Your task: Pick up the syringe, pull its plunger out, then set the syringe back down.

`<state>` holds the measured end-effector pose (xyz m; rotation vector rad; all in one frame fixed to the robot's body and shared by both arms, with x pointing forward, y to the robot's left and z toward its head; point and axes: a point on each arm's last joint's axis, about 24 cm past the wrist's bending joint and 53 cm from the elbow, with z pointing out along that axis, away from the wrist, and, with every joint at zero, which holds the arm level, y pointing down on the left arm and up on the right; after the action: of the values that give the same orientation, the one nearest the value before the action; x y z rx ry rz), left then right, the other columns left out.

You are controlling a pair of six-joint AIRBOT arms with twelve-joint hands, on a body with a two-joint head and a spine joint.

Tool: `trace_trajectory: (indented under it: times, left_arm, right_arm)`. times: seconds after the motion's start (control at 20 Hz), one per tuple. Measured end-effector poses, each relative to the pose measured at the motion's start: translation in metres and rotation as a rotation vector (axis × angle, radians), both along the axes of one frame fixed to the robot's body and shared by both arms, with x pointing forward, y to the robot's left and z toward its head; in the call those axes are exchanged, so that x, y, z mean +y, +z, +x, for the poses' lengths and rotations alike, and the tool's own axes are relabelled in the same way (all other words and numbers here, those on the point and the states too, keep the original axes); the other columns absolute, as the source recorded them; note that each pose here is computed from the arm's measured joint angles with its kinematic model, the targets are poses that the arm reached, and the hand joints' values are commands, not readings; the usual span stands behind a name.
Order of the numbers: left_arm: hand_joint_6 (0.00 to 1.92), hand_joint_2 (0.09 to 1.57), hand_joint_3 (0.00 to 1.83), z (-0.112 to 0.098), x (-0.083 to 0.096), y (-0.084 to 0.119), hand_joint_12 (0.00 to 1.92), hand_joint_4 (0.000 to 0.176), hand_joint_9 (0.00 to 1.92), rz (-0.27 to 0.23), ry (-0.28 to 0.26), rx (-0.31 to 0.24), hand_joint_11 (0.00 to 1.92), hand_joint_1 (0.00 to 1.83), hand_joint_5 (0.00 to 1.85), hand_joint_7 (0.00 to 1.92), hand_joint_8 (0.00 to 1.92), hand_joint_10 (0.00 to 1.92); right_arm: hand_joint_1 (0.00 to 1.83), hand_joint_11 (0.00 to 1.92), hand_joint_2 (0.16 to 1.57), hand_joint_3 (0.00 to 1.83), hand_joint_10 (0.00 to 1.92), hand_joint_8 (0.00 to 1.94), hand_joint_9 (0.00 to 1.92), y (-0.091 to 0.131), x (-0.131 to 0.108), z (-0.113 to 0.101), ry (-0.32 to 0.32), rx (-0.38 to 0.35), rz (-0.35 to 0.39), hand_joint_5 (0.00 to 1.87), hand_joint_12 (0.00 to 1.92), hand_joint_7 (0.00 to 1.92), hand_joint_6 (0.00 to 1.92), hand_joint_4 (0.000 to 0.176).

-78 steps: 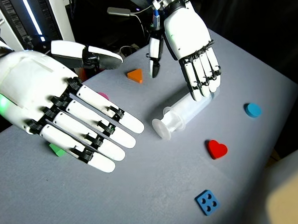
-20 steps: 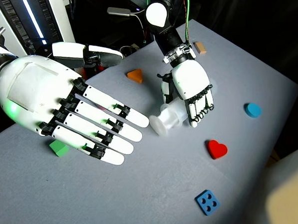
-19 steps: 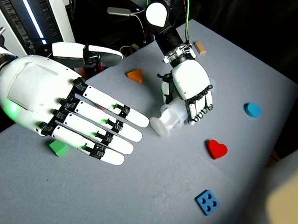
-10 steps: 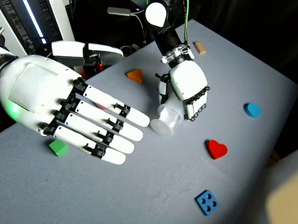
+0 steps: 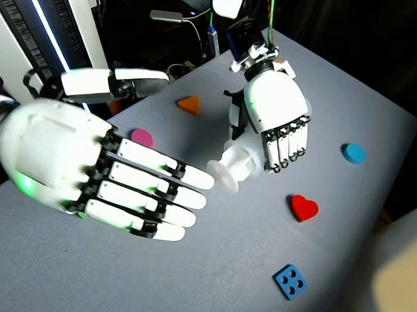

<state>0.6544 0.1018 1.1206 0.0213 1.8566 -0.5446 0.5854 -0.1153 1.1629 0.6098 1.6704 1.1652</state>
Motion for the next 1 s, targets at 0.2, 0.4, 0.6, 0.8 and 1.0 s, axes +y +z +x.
trace_trajectory:
  times: [0.2, 0.4, 0.6, 0.8, 1.0]
  left_arm:
    - [0.93, 1.11, 0.00, -0.001, -0.003, 0.014, 1.47, 0.000, 0.89, -0.015, -0.014, -0.015, 0.83, 1.49, 0.98, 0.90, 1.00, 1.11]
    - [1.01, 1.13, 0.00, -0.003, -0.009, 0.024, 1.19, 0.000, 0.86, -0.013, -0.040, -0.039, 0.82, 1.39, 0.97, 0.89, 1.02, 1.24]
    - [1.01, 1.13, 0.00, -0.012, -0.023, 0.022, 1.07, 0.000, 0.84, 0.009, -0.099, -0.027, 0.84, 1.37, 0.98, 0.92, 0.97, 1.30]
    - [1.01, 1.13, 0.00, -0.018, -0.030, 0.022, 1.13, 0.000, 0.83, 0.036, -0.143, -0.031, 0.80, 1.37, 0.94, 0.93, 1.02, 1.32]
    - [1.02, 1.14, 0.00, -0.016, -0.031, 0.022, 1.19, 0.000, 0.81, 0.069, -0.166, -0.045, 0.73, 1.37, 0.91, 0.94, 1.04, 1.34]
  right_arm:
    - [0.17, 0.00, 0.98, 0.00, 0.00, 0.00, 0.12, -0.004, 0.011, 0.014, 0.016, 0.035, 0.087, 0.12, 0.46, 0.15, 0.00, 0.000]
    - [0.59, 0.00, 0.92, 0.00, 0.00, 0.00, 0.10, -0.005, 0.019, 0.013, 0.042, 0.059, 0.109, 0.14, 0.42, 0.18, 0.00, 0.000]
    - [0.82, 0.00, 0.93, 0.01, 0.00, 0.00, 0.10, -0.004, 0.025, 0.015, 0.065, 0.080, 0.115, 0.15, 0.40, 0.14, 0.00, 0.000]
    - [0.93, 0.00, 0.93, 0.00, 0.02, 0.01, 0.15, -0.001, 0.028, 0.016, 0.073, 0.069, 0.106, 0.16, 0.39, 0.19, 0.00, 0.000]
    - [1.00, 0.00, 0.91, 0.00, 0.01, 0.01, 0.18, -0.016, 0.036, 0.008, 0.102, 0.104, 0.077, 0.21, 0.45, 0.23, 0.01, 0.000]
